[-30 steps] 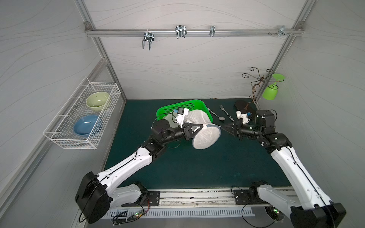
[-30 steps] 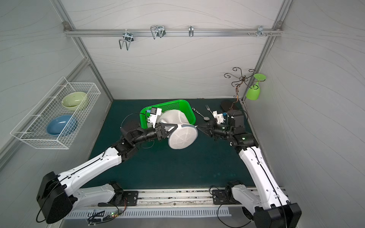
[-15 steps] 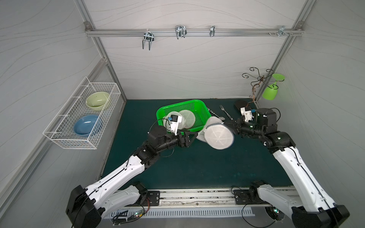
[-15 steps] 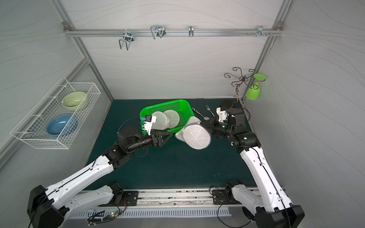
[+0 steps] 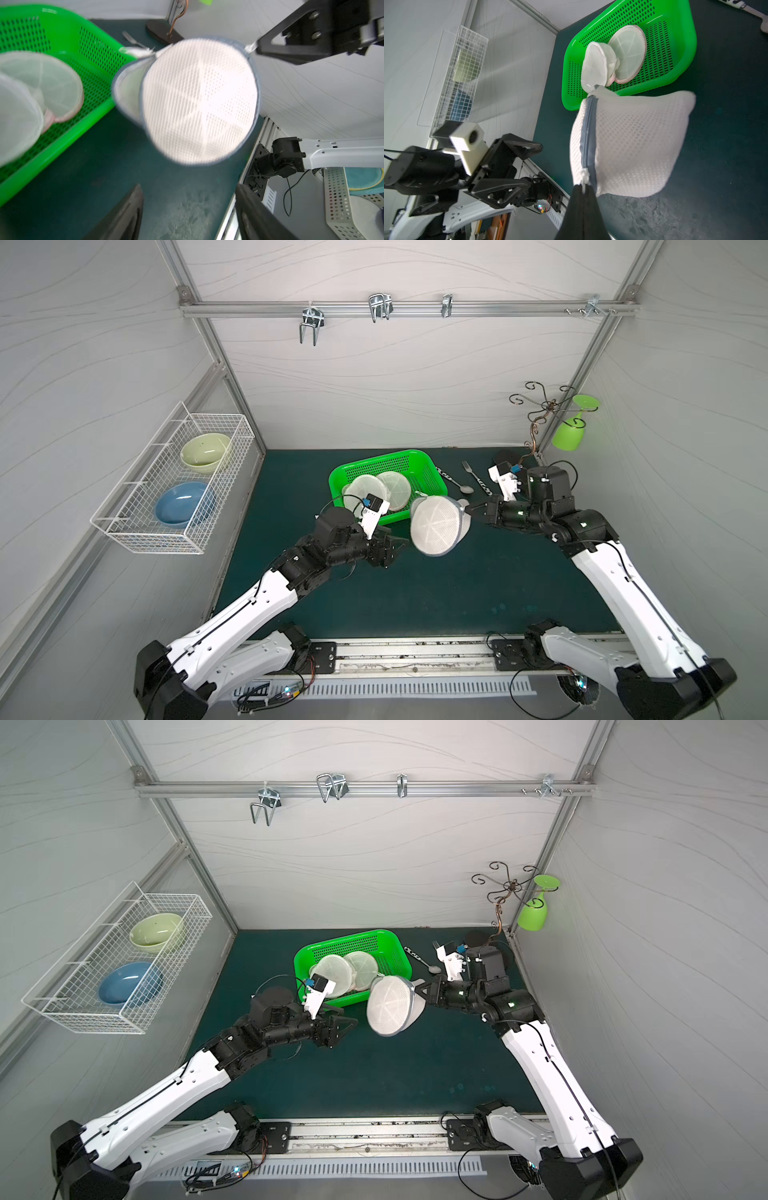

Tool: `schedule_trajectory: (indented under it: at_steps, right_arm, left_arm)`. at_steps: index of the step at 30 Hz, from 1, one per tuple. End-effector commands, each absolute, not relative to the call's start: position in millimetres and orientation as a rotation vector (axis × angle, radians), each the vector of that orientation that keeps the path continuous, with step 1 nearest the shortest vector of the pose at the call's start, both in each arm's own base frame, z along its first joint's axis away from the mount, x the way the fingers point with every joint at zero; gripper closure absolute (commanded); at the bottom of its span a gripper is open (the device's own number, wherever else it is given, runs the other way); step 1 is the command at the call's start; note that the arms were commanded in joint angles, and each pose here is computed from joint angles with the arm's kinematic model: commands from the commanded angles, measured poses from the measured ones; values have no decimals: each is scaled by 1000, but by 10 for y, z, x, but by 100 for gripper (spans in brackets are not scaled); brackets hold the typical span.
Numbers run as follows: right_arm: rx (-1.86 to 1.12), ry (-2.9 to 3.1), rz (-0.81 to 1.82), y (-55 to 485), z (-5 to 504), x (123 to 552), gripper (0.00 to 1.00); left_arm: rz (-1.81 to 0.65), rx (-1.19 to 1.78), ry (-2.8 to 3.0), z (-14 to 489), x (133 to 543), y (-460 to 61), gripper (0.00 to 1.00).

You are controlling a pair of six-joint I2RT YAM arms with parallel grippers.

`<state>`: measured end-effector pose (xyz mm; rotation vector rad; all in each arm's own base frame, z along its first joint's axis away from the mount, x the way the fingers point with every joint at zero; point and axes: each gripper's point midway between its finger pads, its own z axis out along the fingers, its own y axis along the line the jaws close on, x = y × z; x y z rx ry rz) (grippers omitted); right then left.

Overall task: Turn the laundry bag inside out
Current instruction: Zip the zipper on the laundry bag.

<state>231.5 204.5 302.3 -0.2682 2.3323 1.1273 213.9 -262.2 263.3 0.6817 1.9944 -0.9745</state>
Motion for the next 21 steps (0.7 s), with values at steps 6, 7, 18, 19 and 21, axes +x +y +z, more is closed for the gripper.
schedule_trajectory:
  at_steps: [6,7,18,19,21]
  right_arm:
    - [-690,2279,1201,2403,3032,1882,100]
    - [-731,2272,1204,2439,3028,1840,100]
    - [-855,2243,1228,2694,3079,1723,100]
    - [-838,2235,1242,2716,3100,1741,100]
    - [-803,2218,1254,2752,3140,1794,100]
  left_arm:
    - [-919,980,1727,3063,1881,-2778,27]
    - [-908,984,1732,3039,1890,-2775,27]
    - [-1061,964,1736,3007,1908,-3003,41]
    - [-1082,948,1733,3011,1912,-3022,44]
    - [-1101,920,1738,3002,1934,-3037,45]
